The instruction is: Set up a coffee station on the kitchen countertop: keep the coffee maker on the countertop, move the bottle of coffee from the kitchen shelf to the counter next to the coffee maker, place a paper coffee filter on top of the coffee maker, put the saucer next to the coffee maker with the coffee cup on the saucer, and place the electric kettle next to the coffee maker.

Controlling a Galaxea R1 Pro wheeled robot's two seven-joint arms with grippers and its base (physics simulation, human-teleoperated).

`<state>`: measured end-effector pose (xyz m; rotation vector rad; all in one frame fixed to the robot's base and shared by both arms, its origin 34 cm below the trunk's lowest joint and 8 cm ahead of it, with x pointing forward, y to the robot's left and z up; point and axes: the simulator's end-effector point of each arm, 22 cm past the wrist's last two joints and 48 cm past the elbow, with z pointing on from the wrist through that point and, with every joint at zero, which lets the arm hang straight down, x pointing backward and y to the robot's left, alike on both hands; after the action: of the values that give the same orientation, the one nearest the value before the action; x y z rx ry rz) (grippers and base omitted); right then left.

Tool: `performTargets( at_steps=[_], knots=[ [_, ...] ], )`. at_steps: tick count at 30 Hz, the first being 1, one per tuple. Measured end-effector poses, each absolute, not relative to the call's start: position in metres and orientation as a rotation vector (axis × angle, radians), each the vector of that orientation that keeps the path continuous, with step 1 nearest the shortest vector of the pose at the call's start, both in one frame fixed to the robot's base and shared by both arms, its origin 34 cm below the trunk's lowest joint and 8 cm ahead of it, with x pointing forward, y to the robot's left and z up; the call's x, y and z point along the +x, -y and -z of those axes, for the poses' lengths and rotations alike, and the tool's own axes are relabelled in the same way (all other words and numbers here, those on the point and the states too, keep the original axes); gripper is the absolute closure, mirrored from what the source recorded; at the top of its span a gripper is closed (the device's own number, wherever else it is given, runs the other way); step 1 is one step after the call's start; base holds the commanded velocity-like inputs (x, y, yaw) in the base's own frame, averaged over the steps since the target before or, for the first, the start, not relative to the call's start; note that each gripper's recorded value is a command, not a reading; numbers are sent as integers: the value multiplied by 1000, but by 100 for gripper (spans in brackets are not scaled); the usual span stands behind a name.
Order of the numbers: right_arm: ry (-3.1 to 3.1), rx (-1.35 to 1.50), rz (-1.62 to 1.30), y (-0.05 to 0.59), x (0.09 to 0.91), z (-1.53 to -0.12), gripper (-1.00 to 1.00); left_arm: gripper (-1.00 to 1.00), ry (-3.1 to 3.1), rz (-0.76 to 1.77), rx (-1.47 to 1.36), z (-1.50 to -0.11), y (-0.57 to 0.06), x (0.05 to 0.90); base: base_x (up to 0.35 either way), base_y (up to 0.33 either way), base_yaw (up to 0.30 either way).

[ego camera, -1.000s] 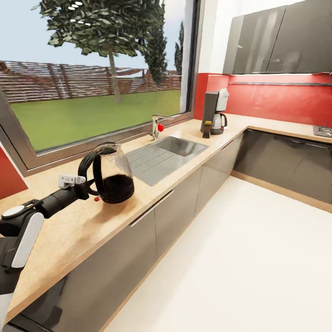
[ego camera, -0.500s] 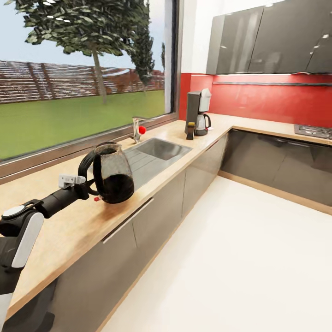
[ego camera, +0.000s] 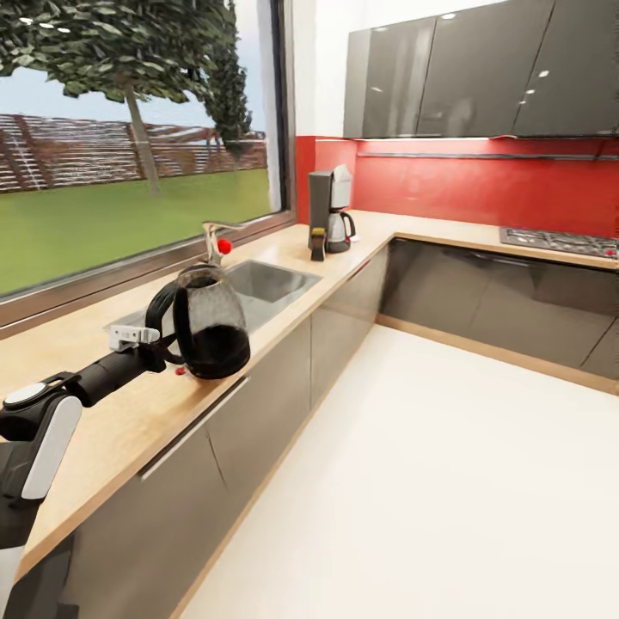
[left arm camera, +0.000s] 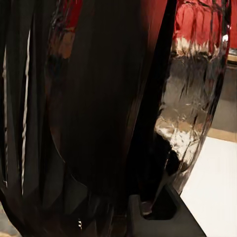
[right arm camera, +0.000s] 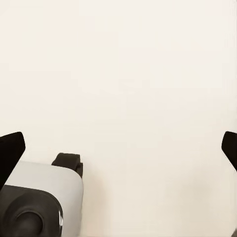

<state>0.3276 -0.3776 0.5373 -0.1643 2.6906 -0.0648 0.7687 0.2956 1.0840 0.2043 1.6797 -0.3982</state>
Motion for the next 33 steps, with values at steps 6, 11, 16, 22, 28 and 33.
performTargets(
  at_steps=[6, 11, 16, 22, 28, 33],
  knots=[
    [-2691, -165, 65, 378, 328, -537, -100, 100, -1679, 398, 204, -1084, -296, 769, 237, -189, -24],
    [-2691, -165, 65, 378, 328, -537, -100, 100, -1679, 398, 204, -1084, -296, 768, 246, -196, -2],
    [-2691, -165, 65, 378, 328, -537, -100, 100, -1679, 398, 204, -1084, -296, 769, 247, -196, -51],
    [-2689, -165, 65, 378, 328, -538, -100, 100, -1678, 398, 204, -1085, -296, 768, 247, -196, -195],
    [-2686, -165, 65, 378, 329, -538, -100, 100, -1675, 397, 205, -1087, -296, 768, 247, -197, -242],
    [-2685, -165, 65, 378, 330, -538, -100, 100, -1674, 396, 204, -1088, -296, 767, 247, -196, -87]
  ],
)
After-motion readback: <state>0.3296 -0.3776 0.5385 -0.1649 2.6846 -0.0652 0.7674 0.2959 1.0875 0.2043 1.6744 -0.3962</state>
